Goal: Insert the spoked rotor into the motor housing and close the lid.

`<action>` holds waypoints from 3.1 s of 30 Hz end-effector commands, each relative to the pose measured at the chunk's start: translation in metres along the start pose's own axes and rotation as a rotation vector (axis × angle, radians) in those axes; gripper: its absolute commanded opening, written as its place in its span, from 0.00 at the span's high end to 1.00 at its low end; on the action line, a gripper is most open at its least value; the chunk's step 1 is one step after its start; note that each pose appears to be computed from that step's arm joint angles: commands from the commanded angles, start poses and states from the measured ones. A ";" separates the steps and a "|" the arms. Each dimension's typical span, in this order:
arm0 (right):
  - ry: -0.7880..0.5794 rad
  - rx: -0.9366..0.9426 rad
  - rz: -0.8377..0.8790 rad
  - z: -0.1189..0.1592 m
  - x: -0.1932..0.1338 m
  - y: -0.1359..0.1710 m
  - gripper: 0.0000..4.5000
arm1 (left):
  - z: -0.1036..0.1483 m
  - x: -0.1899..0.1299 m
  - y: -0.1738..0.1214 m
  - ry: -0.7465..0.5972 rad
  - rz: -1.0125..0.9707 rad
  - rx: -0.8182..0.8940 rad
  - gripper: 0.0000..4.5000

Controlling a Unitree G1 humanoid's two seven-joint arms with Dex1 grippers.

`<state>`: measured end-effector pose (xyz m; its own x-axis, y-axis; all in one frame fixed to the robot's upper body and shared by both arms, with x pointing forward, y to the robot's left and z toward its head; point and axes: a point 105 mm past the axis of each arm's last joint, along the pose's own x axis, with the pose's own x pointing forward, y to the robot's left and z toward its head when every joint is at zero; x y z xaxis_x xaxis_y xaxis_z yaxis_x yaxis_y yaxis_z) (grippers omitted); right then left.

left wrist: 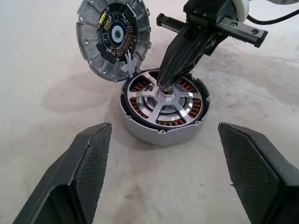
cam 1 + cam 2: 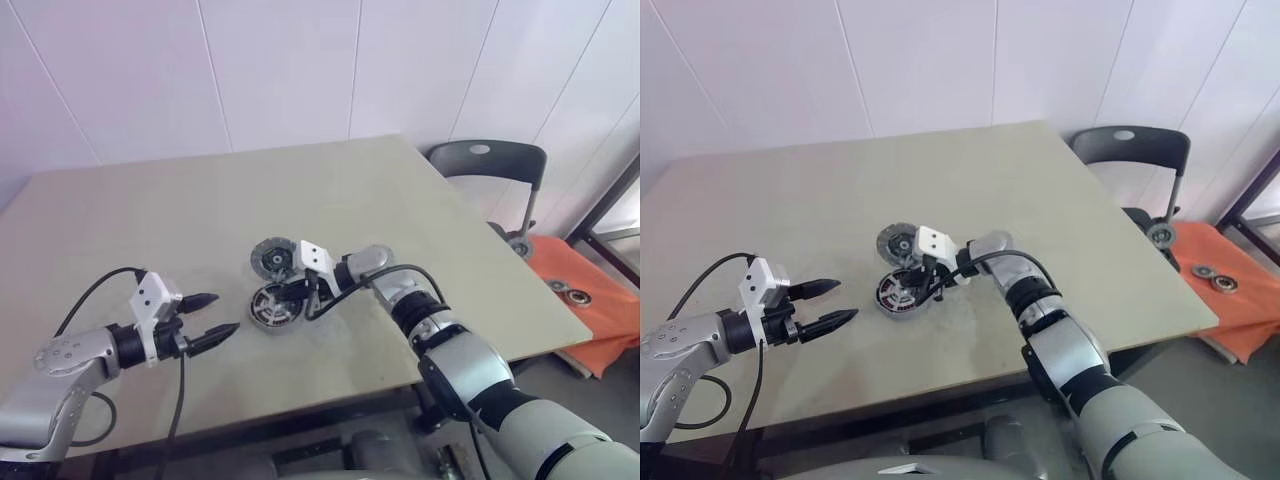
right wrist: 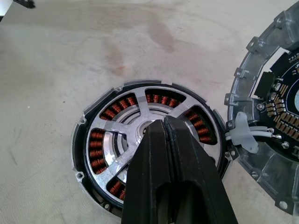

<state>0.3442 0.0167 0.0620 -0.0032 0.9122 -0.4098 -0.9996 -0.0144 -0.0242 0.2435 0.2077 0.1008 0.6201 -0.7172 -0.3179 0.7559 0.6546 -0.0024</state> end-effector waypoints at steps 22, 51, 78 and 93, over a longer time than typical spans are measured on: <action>0.275 -1.225 0.321 0.073 -0.063 0.012 1.00 | 0.009 0.006 -0.009 -0.014 -0.063 0.106 0.14; 0.309 -1.525 0.484 0.058 -0.028 0.028 0.57 | 0.010 0.007 -0.016 -0.037 -0.024 0.083 0.14; 0.444 -1.530 0.550 0.045 -0.014 0.023 0.42 | 0.008 0.011 -0.022 -0.059 -0.003 0.063 0.14; 0.515 -1.492 0.553 0.031 -0.012 0.018 0.42 | 0.008 0.011 -0.023 -0.065 0.004 0.057 0.14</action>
<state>0.3222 0.0121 0.0858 -0.0359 0.4405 -0.8970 0.0015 -0.8976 -0.4409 0.2342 0.1870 0.0950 0.6341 -0.7180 -0.2870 0.7538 0.6567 0.0227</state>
